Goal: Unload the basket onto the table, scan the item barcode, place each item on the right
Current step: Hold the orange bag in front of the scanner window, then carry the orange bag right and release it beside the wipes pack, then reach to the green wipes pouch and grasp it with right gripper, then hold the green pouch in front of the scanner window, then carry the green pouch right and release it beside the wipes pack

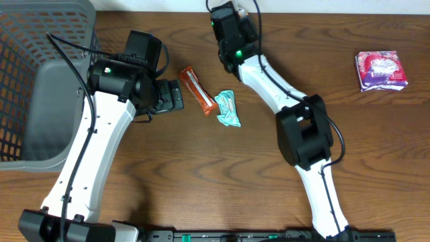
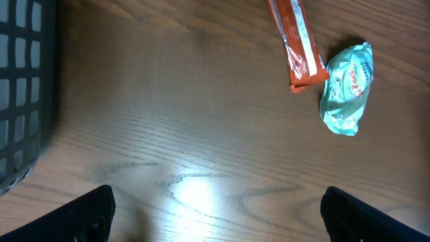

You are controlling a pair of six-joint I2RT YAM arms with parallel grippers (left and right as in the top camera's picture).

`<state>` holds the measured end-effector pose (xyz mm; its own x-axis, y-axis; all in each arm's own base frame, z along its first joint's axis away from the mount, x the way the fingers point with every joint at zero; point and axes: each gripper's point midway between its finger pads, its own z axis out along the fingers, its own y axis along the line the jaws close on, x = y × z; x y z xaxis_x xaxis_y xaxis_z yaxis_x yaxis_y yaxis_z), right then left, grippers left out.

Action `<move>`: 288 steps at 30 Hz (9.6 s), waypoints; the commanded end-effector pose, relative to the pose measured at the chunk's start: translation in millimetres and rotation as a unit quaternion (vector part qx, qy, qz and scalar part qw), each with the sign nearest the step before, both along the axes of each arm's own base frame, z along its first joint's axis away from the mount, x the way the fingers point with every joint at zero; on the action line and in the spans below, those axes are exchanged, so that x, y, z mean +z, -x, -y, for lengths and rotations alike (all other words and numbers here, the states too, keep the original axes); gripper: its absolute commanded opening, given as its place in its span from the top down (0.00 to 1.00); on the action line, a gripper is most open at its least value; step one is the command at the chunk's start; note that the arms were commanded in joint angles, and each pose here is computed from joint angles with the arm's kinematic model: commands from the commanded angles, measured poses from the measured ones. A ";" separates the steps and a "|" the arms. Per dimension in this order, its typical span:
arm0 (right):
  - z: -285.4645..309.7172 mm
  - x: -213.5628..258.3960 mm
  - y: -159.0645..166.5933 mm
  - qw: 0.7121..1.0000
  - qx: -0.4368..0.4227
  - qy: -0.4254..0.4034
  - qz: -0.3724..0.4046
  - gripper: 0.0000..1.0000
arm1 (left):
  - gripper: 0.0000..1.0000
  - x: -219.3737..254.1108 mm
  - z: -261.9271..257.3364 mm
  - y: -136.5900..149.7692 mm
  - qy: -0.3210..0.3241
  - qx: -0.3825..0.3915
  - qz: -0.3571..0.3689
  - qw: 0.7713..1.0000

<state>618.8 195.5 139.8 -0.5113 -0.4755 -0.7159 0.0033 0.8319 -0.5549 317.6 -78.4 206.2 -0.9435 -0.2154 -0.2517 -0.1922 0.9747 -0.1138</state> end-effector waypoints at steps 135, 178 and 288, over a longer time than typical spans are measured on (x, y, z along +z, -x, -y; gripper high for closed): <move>219.0 105.7 140.5 0.823 -0.057 -0.547 -0.142 0.15 | 0.02 -3.7 -1.7 0.7 -0.007 -0.003 -0.006 1.000; -54.3 -134.3 233.2 0.816 0.015 -0.327 -0.477 0.67 | 0.02 -3.7 -1.7 0.7 -0.007 -0.003 -0.006 1.000; 382.1 -100.1 99.2 0.926 -0.264 -0.154 -0.222 0.68 | 0.02 -3.7 -1.7 0.7 -0.007 -0.003 -0.006 1.000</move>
